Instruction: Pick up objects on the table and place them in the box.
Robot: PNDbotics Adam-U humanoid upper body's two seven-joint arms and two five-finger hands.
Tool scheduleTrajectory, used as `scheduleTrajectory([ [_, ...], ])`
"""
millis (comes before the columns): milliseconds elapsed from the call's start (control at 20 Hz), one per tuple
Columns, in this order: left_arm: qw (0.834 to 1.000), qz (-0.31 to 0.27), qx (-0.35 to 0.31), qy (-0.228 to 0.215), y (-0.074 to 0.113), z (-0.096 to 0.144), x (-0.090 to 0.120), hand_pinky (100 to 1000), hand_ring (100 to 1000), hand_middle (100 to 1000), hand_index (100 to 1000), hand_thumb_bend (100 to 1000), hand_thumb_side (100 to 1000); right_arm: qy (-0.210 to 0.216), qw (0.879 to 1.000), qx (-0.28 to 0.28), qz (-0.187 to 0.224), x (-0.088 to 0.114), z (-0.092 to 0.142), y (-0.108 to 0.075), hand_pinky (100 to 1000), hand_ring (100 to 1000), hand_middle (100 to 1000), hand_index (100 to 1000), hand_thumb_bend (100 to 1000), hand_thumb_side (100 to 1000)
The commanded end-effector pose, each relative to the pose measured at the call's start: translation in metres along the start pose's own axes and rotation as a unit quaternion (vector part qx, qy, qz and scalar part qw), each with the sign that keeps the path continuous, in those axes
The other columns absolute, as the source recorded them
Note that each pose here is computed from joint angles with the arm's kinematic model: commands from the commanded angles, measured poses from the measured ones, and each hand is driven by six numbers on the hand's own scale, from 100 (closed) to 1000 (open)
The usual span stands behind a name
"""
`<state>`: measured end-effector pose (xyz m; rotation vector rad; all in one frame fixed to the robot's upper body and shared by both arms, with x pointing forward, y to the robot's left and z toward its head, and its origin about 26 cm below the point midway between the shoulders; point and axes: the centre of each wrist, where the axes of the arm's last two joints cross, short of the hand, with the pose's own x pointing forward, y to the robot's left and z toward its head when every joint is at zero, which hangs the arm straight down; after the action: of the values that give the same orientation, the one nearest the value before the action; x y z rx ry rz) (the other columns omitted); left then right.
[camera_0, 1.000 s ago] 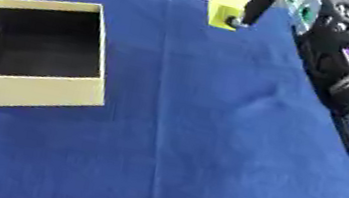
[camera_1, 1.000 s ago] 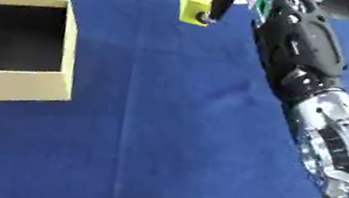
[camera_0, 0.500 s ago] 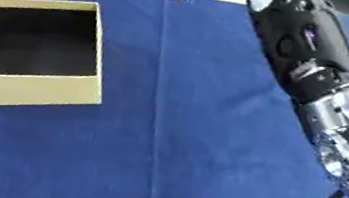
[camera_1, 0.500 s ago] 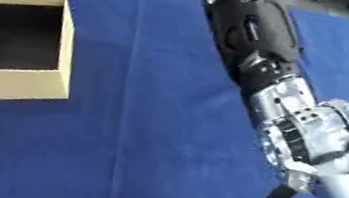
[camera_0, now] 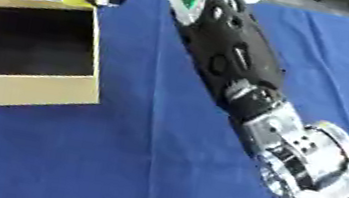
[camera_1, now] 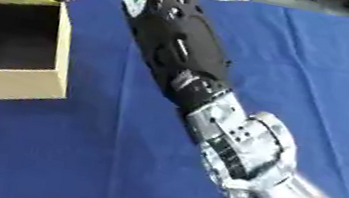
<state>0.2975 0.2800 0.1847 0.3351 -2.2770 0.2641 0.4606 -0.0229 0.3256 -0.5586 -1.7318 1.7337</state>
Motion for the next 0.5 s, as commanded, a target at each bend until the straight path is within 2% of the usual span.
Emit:
scheduleTrajectory([
  [50, 1.000, 0.004, -0.006, -0.014, -0.002, -0.004, 0.007, 892, 769, 668, 617, 202, 886, -0.014, 1.000, -0.012, 0.007, 0.020, -0.006, -0.003, 726, 780, 536, 617, 100, 100],
  [300, 1.000, 0.007, -0.008, -0.013, -0.003, -0.004, 0.007, 892, 770, 668, 616, 198, 887, -0.002, 1.000, 0.009, 0.011, 0.026, -0.017, 0.019, 758, 818, 647, 740, 100, 100],
  [500, 1.000, 0.007, -0.009, -0.012, -0.003, -0.004, 0.007, 892, 771, 669, 616, 196, 888, 0.024, 0.999, 0.013, 0.023, 0.027, -0.023, 0.035, 775, 838, 716, 785, 100, 100],
])
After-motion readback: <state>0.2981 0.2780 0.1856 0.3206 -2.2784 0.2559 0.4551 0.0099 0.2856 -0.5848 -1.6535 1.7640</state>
